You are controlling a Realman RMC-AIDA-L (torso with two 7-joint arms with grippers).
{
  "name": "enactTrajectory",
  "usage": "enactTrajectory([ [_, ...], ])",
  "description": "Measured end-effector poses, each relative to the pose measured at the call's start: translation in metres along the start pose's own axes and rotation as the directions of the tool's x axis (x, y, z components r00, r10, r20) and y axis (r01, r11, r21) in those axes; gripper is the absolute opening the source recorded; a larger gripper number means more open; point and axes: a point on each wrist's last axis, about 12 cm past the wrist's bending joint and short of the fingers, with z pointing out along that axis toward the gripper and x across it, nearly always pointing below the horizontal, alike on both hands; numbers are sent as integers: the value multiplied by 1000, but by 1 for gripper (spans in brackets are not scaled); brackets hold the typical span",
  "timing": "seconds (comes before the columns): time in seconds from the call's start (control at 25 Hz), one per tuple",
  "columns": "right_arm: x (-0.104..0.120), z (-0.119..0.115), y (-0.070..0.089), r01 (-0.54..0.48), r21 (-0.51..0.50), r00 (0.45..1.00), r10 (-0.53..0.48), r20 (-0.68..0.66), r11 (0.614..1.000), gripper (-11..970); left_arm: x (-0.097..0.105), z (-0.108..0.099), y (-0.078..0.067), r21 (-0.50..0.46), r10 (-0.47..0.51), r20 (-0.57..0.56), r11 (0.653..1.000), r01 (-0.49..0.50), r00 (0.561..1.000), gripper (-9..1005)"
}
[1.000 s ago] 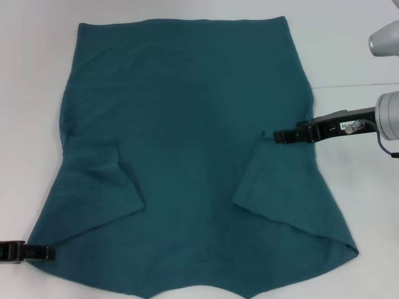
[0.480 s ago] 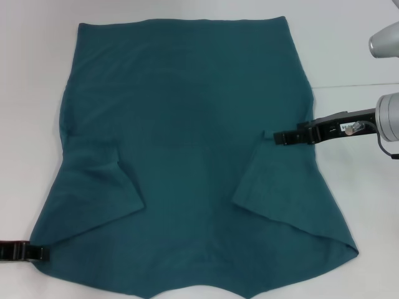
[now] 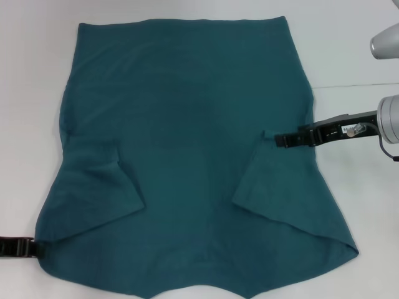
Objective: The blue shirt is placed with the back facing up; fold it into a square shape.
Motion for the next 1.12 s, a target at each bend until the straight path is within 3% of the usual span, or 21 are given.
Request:
enactTrajectory([
  [0.36,9,-12,-2,-85,41,982,91,-165,996,747,-2,1,-2,2,26,2,1000,-26,1000,16],
  [0.76,37,-27,3,-234,91,879,251,-405,968,748,-5,1,-5,9,49,0,999,-49,999,15],
  [1.12,67,-29,2,-286,187,804,342,-487,940,748,-7,2,-7,12,60,-4,998,-60,998,15],
])
